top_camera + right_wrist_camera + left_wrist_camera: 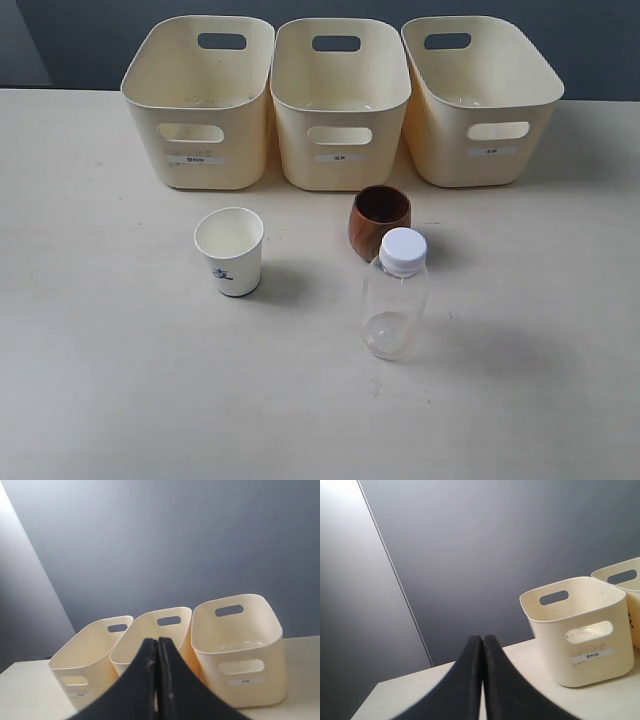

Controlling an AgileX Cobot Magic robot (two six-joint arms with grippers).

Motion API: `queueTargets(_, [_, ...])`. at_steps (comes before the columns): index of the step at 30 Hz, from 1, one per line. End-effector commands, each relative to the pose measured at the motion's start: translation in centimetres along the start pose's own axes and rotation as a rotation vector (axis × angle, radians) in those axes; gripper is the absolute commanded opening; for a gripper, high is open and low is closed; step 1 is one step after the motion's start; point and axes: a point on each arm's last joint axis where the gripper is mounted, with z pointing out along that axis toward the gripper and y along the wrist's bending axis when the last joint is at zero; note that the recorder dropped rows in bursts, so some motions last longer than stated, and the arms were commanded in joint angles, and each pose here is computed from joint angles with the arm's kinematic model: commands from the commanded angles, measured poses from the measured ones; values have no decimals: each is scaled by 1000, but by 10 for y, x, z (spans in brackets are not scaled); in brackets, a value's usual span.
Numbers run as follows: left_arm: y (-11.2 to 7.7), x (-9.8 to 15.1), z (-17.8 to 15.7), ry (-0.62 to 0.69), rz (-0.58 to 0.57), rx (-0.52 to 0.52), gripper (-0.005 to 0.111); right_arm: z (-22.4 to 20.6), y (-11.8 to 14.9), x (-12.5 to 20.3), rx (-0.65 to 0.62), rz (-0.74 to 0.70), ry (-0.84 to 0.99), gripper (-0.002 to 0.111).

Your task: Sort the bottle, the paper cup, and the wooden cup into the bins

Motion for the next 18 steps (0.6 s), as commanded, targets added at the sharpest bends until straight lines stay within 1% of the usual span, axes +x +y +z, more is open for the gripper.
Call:
queueTargets(1, [0,0,0,-3,-1,1,0,16,15,-28,-88,-40,36,-1])
queueTargets(5, [0,0,0,-3,-1,1,0,36,23,-44,-151,-85,97,-1])
queueTargets(8, [0,0,0,-3,-1,1,0,54,26,-48,-199,-137,176,-1])
queueTargets(13, [0,0,0,-3,-1,1,0,83,24,-49,-237,-193,270,-1])
queueTargets(18, [0,0,0,-3,-1,1,0,106,29,-40,-345,-244,374,-1])
